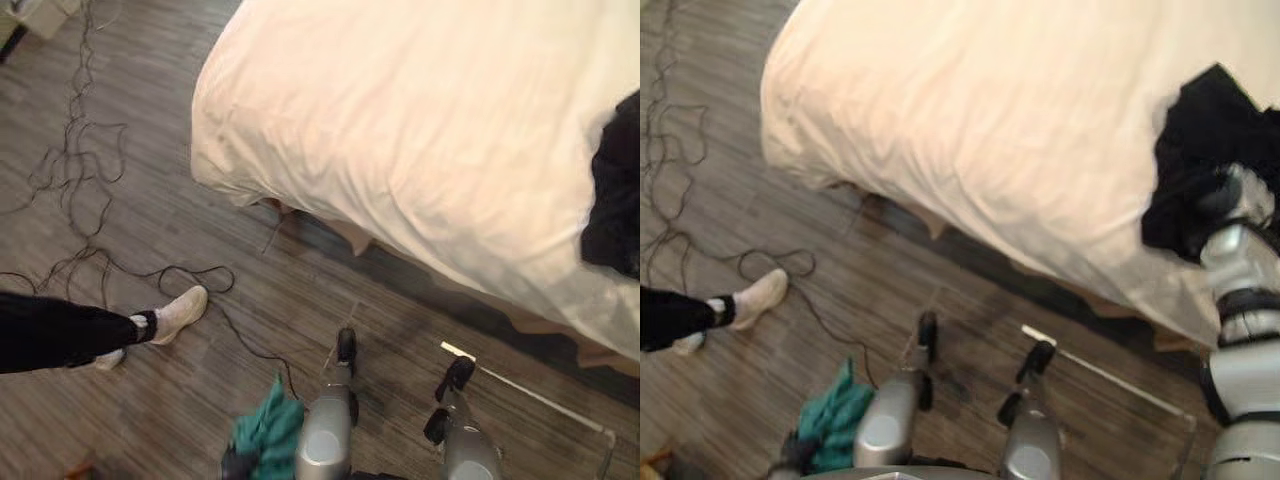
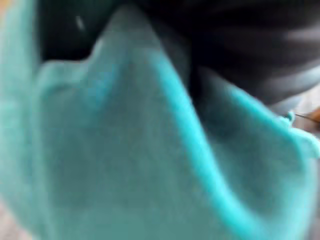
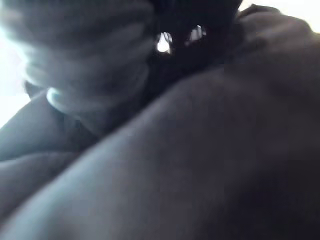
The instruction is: Tidy up the quilt and then pick up the clothes from the bed and put them into the laundry hamper.
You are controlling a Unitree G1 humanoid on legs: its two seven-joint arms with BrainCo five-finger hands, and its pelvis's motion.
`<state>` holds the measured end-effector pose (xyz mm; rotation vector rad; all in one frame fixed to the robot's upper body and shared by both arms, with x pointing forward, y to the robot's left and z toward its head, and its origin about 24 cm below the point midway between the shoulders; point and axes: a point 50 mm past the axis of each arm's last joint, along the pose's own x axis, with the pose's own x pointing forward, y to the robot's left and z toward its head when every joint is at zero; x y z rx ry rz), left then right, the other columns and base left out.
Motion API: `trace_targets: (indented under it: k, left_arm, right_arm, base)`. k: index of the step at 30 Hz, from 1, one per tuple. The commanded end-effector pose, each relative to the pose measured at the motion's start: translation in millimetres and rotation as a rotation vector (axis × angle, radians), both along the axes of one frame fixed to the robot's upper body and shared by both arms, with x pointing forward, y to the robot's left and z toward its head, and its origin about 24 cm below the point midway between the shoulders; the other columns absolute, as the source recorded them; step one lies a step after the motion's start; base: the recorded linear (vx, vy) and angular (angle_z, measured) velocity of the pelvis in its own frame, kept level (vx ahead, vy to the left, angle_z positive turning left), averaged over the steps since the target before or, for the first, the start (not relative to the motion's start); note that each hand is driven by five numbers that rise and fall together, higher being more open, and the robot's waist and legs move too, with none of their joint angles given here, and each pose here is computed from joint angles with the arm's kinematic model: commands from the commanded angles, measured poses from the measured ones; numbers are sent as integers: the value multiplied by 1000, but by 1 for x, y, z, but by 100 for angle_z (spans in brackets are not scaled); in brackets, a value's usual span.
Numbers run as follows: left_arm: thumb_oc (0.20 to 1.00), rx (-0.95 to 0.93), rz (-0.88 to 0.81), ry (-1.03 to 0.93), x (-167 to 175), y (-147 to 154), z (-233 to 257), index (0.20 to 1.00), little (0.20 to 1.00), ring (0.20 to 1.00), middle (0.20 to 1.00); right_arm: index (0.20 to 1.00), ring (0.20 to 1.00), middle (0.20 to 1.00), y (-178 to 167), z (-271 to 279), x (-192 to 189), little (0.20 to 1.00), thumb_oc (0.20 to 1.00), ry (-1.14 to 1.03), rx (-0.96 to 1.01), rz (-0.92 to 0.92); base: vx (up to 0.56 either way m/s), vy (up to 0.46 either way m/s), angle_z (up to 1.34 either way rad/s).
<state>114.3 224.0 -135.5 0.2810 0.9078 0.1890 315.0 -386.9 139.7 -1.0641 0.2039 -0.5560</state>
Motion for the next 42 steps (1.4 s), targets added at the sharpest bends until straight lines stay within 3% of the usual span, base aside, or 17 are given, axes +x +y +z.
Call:
trace_targets:
  k: [1, 2, 3, 6, 13, 15, 23, 27, 28, 32, 35, 42]
  left_arm:
    - [200, 80, 72, -141, 26, 41, 27, 200, 200, 200, 200]
    - [200, 84, 96, -177, 33, 48, 33, 200, 200, 200, 200]
    - [200, 89, 118, -206, 39, 57, 40, 200, 200, 200, 200]
    - [200, 56, 120, -274, 48, 54, 49, 200, 200, 200, 200]
    - [200, -34, 159, -413, 56, 41, 67, 200, 200, 200, 200]
    - [200, -16, 143, -459, 65, 43, 77, 200, 200, 200, 200]
    - [200, -70, 61, -477, 82, 21, 76, 200, 200, 200, 200]
    - [200, -76, 106, -402, 65, 20, 60, 200, 200, 200, 200]
    - [200, -1, 48, -113, 45, 16, 18, 200, 200, 200, 200]
    - [200, 11, 25, -150, 61, 12, 24, 200, 200, 200, 200]
    - [200, 30, -40, -396, 92, 12, 66, 200, 200, 200, 200]
    - [200, -18, -4, -477, 86, 15, 79, 200, 200, 200, 200]
  right_arm:
    - [200, 200, 200, 65, -86, -17, 200, 200, 168, 264, 277]
    - [200, 200, 200, 80, -109, -36, 200, 200, 219, 334, 340]
    - [200, 200, 200, 117, -158, -77, 200, 200, 357, 489, 438]
    - [200, 200, 200, 164, -189, -102, 200, 200, 410, 694, 511]
    - [200, 200, 200, 245, -150, -65, 200, 200, 199, 880, 733]
    - [200, 200, 200, 254, -139, -55, 200, 200, 138, 906, 756]
    - [200, 200, 200, 235, -144, -59, 200, 200, 88, 912, 642]
    - [200, 200, 200, 222, -168, -67, 200, 200, 171, 908, 527]
    - [200, 200, 200, 169, -243, -129, 200, 200, 452, 825, 61]
    - [200, 200, 200, 174, -237, -116, 200, 200, 424, 827, 94]
    - [200, 200, 200, 163, -211, -97, 200, 200, 317, 766, 158]
    - [200, 200, 200, 157, -174, -77, 200, 200, 174, 739, 250]
  base:
    - [-81, 84, 25]
    - [-114, 77, 58]
    - [-105, 106, 67]
    - [-85, 173, 131]
    - [-118, 230, 128]
    - [-74, 22, 139]
    - [231, 166, 216]
    - [141, -8, 113]
    - [58, -18, 49]
    - [39, -54, 21]
    - [-29, -14, -7]
    - [167, -11, 11]
